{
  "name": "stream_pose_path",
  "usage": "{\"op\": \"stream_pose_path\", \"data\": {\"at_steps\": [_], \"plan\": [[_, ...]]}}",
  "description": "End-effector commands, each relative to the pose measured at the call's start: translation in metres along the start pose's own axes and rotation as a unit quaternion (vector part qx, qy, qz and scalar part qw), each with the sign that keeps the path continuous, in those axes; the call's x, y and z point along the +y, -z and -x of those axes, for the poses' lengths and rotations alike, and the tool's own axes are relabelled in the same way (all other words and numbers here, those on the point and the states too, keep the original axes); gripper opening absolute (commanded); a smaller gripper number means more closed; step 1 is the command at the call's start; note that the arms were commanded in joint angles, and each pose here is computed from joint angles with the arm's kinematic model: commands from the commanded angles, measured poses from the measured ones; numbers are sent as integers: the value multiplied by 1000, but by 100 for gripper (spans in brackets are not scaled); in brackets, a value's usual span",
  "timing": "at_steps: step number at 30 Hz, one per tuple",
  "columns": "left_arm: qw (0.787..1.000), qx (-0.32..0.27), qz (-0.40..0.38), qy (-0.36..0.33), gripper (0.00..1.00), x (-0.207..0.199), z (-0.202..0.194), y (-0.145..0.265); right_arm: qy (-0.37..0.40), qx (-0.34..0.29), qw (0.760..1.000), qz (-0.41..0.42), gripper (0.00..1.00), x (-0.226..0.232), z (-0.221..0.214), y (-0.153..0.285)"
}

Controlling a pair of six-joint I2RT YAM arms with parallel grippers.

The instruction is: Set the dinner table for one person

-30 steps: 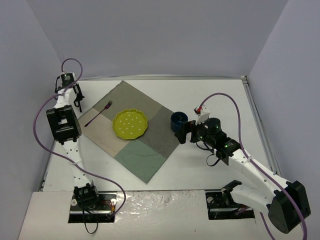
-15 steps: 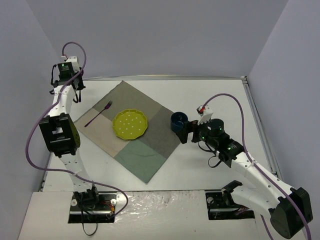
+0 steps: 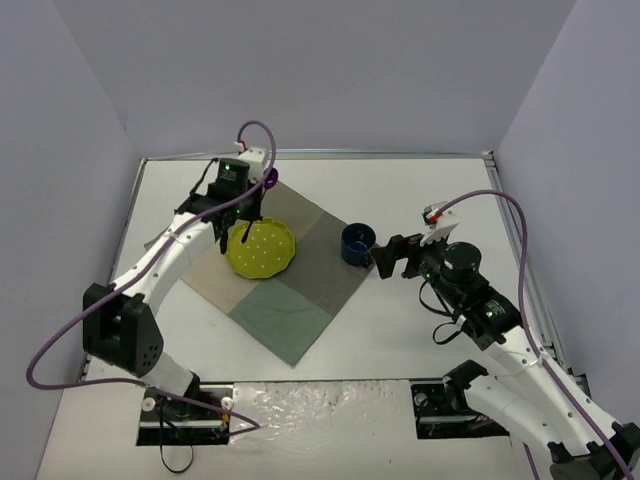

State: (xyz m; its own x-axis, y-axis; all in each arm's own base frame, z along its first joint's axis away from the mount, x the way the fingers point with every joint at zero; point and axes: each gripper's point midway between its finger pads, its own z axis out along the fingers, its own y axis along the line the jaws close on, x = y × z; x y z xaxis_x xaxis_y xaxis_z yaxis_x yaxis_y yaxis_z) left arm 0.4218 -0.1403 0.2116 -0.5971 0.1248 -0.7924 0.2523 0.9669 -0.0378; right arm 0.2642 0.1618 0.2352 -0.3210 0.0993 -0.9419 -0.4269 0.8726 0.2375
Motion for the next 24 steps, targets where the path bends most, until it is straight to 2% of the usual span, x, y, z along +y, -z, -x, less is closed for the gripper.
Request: {"op": "stream_pose_path", "data": {"at_steps": [1, 9, 13, 24], "plan": [[999, -42, 0, 34, 0, -36, -2, 34, 13, -80, 996, -39, 100, -7, 55, 21], [996, -13, -80, 30, 0, -133, -78, 37, 18, -78, 996, -44, 100, -9, 56, 26], [996, 8, -85, 7, 0, -155, -113, 30, 22, -80, 996, -46, 100, -10, 58, 26], [995, 24, -97, -17, 0, -177, -147, 18, 24, -68, 996, -46, 100, -10, 54, 20]]}}
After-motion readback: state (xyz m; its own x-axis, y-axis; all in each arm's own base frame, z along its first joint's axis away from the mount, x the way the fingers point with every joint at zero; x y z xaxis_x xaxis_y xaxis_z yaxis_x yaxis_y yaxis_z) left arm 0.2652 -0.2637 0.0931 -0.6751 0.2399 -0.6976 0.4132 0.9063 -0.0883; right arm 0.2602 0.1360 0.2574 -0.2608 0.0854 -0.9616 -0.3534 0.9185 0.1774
